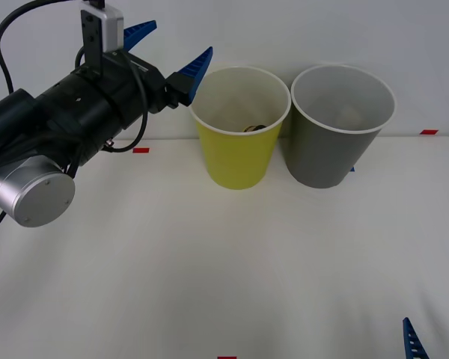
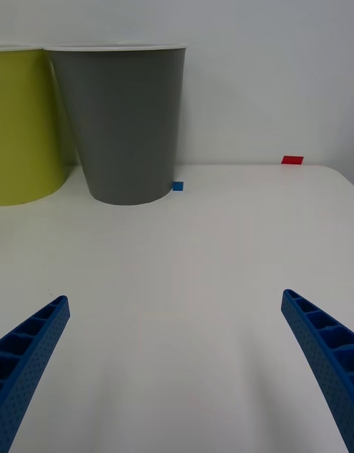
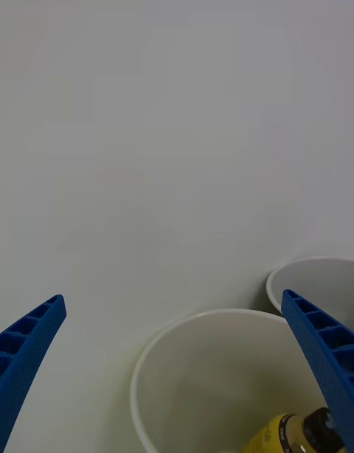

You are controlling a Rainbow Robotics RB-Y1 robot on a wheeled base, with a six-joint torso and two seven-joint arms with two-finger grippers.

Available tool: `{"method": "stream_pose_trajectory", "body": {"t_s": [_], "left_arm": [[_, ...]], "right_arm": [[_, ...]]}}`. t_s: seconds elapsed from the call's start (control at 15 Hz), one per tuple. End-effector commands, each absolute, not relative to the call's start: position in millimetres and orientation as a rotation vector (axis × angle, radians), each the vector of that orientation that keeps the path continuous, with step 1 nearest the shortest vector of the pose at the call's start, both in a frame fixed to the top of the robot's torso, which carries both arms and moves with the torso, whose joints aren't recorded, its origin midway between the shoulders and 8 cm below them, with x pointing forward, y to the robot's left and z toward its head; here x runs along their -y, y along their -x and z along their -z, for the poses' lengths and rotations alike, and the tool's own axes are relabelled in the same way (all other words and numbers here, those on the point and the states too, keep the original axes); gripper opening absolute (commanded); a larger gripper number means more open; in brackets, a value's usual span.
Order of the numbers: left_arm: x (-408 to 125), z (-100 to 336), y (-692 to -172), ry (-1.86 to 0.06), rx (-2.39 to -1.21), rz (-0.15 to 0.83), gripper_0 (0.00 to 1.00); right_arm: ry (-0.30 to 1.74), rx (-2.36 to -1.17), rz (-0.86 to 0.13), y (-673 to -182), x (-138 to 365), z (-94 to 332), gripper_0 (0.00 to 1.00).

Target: Put cans in the gray bin and PET bottles in the light green bin.

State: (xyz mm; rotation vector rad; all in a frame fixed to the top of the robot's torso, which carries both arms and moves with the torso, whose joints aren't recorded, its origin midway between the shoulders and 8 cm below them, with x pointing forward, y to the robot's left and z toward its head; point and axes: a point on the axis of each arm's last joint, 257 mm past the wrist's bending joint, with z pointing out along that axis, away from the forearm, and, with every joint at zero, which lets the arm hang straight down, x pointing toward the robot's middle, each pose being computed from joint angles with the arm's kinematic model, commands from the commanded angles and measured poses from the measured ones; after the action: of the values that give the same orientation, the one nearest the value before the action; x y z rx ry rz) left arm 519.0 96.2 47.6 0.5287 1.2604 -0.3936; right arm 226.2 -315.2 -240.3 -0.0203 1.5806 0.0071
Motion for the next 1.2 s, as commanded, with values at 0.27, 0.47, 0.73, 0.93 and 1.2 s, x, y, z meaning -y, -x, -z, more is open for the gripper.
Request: {"method": "stream_pose_trajectory", "body": {"t_s": [0.27, 0.47, 0.73, 0.93, 1.2], "left_arm": [[-135, -35, -476, -0.495, -1.316, 0.350, 1.00], [-148, -37, -468, -0.483, -1.321, 0.324, 1.00], [-162, -20, -451, -0.422, -1.305, 0.334, 1.00], [-180, -3, -435, -0.377, -1.293, 0.311, 1.00], [-202, 26, -414, -0.363, -1.275, 0.203, 1.00]], "right_arm": [[0.020, -1.581, -0.007, -226, 315, 240, 1.00], [0.020, -1.581, -0.007, -226, 315, 240, 1.00], [0.020, -1.581, -0.007, -226, 315, 240, 1.00], [0.020, -1.581, -0.007, -226, 315, 240, 1.00], [0.020, -1.581, -0.007, -226, 315, 240, 1.00]]}}
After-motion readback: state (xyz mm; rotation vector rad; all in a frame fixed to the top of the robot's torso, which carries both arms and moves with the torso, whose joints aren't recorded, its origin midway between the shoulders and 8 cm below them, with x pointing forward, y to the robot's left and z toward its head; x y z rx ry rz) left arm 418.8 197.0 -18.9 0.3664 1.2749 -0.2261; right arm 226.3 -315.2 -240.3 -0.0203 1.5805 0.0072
